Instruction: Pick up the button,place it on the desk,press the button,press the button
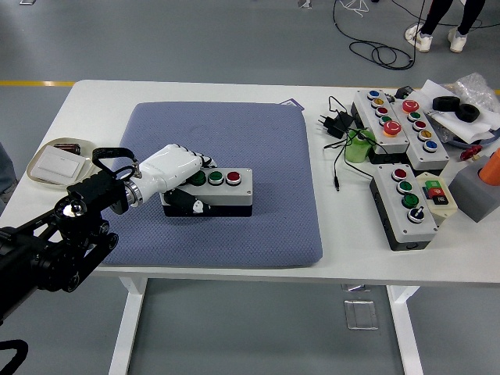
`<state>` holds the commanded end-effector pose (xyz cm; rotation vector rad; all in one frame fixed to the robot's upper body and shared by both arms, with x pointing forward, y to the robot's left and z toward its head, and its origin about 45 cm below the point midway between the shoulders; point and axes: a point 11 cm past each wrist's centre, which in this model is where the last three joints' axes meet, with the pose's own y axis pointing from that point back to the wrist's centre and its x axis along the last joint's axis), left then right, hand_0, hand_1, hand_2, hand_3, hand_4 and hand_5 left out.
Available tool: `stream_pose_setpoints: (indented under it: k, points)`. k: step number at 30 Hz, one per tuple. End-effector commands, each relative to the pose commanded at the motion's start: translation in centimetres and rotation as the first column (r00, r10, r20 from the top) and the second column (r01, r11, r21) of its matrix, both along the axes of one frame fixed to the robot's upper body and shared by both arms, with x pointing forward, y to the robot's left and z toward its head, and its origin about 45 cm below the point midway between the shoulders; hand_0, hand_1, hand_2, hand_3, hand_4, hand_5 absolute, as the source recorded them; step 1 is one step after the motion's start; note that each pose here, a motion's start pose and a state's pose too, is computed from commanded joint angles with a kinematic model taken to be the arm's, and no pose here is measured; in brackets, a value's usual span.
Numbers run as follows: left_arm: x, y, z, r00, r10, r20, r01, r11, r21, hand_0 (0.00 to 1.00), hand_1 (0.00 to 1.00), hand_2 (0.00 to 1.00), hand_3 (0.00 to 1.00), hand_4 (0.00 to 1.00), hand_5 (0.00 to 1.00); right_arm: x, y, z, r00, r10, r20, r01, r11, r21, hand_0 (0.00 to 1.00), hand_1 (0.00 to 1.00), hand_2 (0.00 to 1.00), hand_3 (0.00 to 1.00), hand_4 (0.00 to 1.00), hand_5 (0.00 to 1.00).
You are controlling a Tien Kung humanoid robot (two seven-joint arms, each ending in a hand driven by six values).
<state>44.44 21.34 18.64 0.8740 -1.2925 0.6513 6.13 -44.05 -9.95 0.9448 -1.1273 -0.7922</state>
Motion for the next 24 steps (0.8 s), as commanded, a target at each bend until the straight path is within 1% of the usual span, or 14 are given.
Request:
stream_pose_setpoints:
  k: [3,4,9,10,13,15,16,21,22,24]
  points:
    - [0.0,0.0,0.1,1.0,0.005,-0.017,-0.005,1.0,0.0,0.752,0.681,0.76,0.826,0.833,0.413,0.0,0.0,0.0,1.0,0.001,0.0,-0.001,1.0,0.0,0.649,0.639,0.671,0.584,0.386,0.241]
    - [-0.01,0.0,0.1,1.0,0.006,-0.02,-0.006,1.0,0.0,0.779,0.715,0.791,0.843,0.845,0.428,0.0,0.0,0.0,1.0,0.001,0.0,-0.001,1.0,0.0,0.649,0.639,0.671,0.585,0.386,0.239]
    - [-0.09,0.3,-0.1,0.999,0.02,-0.049,-0.02,1.0,0.001,0.779,0.715,0.791,0.843,0.845,0.428,0.0,0.0,0.0,1.0,0.0,0.0,0.0,1.0,0.0,0.649,0.639,0.671,0.585,0.386,0.239]
    - [-0.11,0.3,-0.1,0.998,0.022,-0.051,-0.022,1.0,0.001,0.795,0.773,0.848,0.858,0.843,0.428,0.0,0.0,0.0,1.0,0.0,0.0,0.0,1.0,0.0,0.649,0.638,0.671,0.585,0.386,0.239]
    - [-0.21,0.4,0.0,0.998,0.026,-0.063,-0.027,1.0,-0.006,0.795,0.773,0.848,0.858,0.843,0.428,0.0,0.0,0.0,1.0,0.0,0.001,0.0,1.0,0.0,0.649,0.638,0.671,0.585,0.386,0.239]
    - [-0.24,0.4,0.2,0.997,0.027,-0.069,-0.027,1.0,-0.01,0.795,0.773,0.848,0.858,0.843,0.428,0.0,0.0,0.0,1.0,-0.001,0.001,0.001,1.0,0.0,0.649,0.638,0.671,0.585,0.386,0.239]
    - [-0.27,0.4,0.3,0.997,0.026,-0.072,-0.027,1.0,-0.013,0.83,0.835,0.898,0.902,0.852,0.444,0.0,0.0,0.0,1.0,-0.001,0.002,0.001,1.0,0.0,0.648,0.638,0.671,0.585,0.386,0.237]
    - [-0.38,0.1,1.1,0.996,0.011,-0.09,-0.012,1.0,-0.02,0.83,0.835,0.898,0.902,0.852,0.444,0.1,0.0,0.0,1.0,0.0,0.002,0.0,1.0,0.001,0.648,0.638,0.671,0.585,0.386,0.237]
    - [-0.4,0.1,1.2,0.995,0.008,-0.095,-0.01,1.0,-0.021,0.882,0.879,0.955,0.935,0.855,0.442,0.1,0.0,0.0,1.0,0.0,0.001,0.0,1.0,0.001,0.648,0.638,0.671,0.585,0.386,0.237]
    - [-0.42,0.1,1.4,0.995,0.005,-0.104,-0.008,1.0,-0.022,0.882,0.879,0.955,0.935,0.855,0.442,0.1,0.0,0.0,1.0,0.0,0.001,0.0,1.0,0.001,0.648,0.638,0.671,0.585,0.386,0.237]
